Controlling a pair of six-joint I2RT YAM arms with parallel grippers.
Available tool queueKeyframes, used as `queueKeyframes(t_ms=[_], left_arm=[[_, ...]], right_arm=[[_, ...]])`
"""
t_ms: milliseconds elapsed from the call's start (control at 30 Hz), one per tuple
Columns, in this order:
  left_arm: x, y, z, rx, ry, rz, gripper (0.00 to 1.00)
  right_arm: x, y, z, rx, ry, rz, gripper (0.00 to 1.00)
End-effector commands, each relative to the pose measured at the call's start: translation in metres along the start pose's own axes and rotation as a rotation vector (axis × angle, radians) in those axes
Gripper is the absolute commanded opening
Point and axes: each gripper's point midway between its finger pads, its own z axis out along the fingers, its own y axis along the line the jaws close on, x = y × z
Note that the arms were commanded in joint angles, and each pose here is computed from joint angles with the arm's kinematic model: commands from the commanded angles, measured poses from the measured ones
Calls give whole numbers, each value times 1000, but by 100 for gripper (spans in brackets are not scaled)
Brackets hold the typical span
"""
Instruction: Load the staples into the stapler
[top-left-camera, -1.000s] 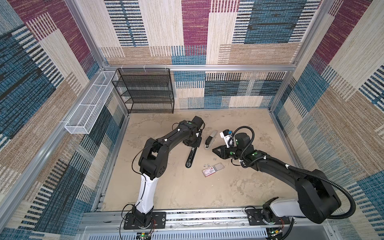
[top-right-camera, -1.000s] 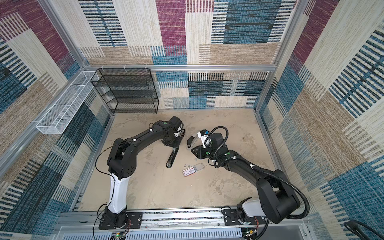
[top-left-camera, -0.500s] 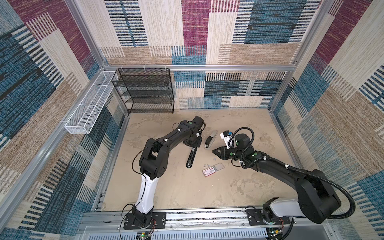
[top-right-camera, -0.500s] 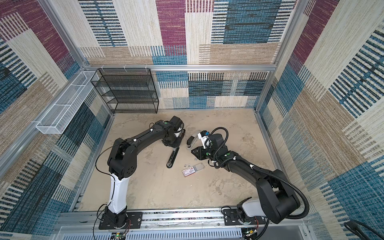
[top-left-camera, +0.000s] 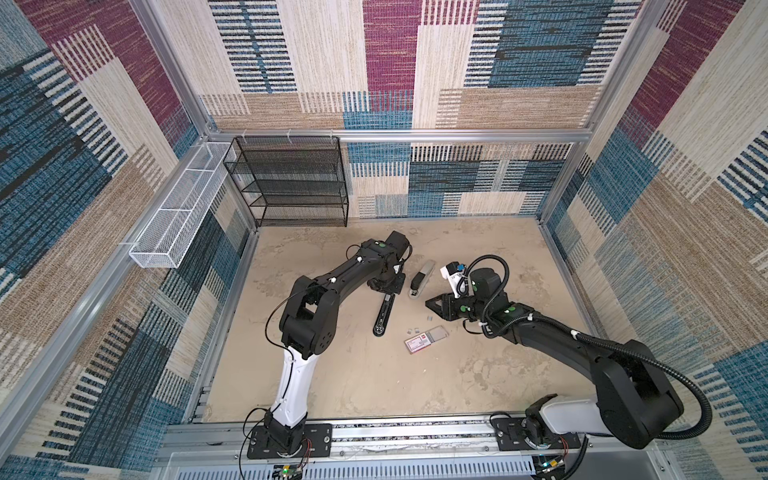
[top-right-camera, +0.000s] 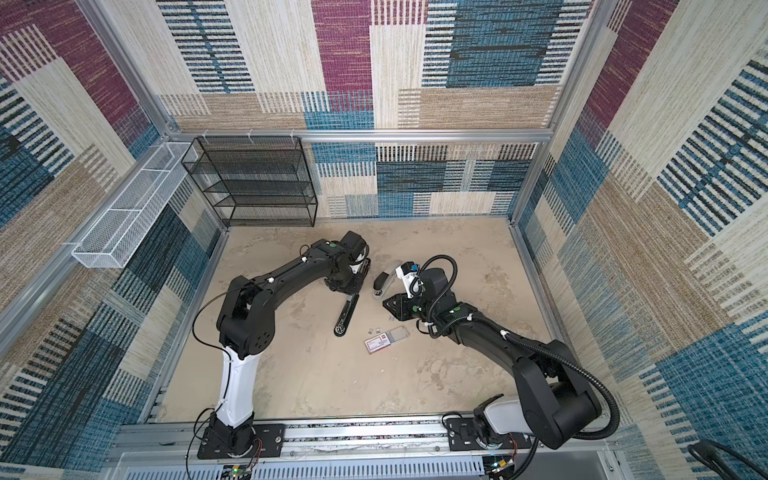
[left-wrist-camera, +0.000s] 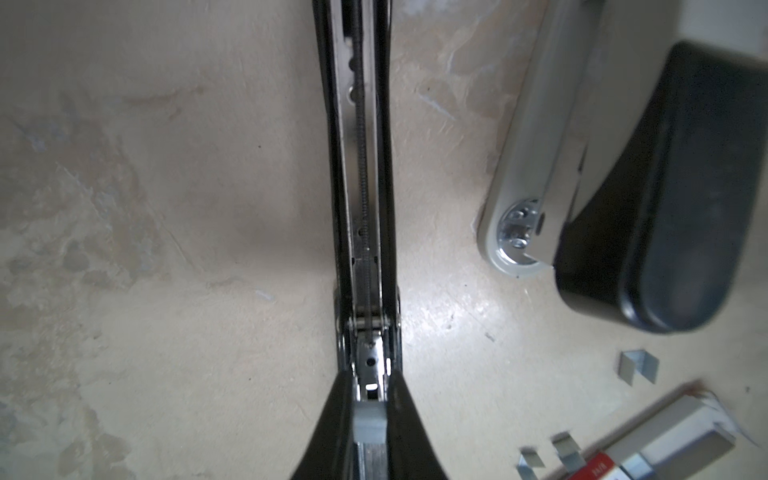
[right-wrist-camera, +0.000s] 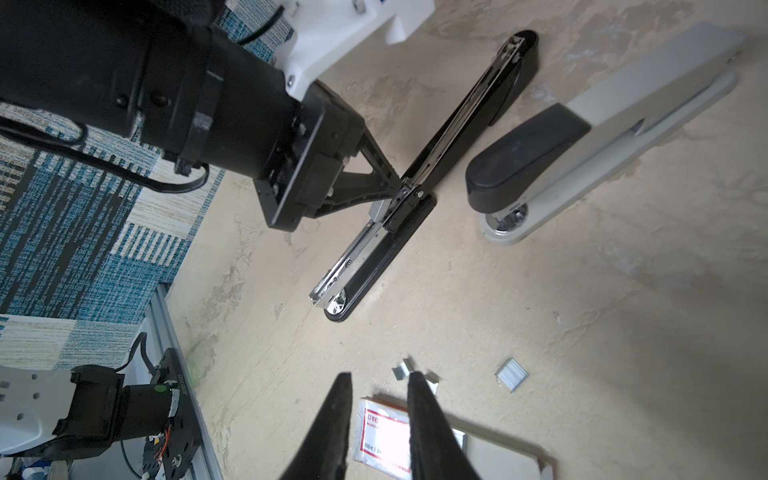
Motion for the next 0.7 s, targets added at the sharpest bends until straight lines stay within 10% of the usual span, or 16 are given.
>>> queueKeyframes(t_ms=[0, 667], left_arm=[[-2, 0, -6, -8, -6, -6, 10], [9, 5, 5, -59, 22, -2, 9]], right_arm=[[-7, 5, -1, -22, -28, -12, 27], [-8, 7, -2, -26, -29, -22, 28]])
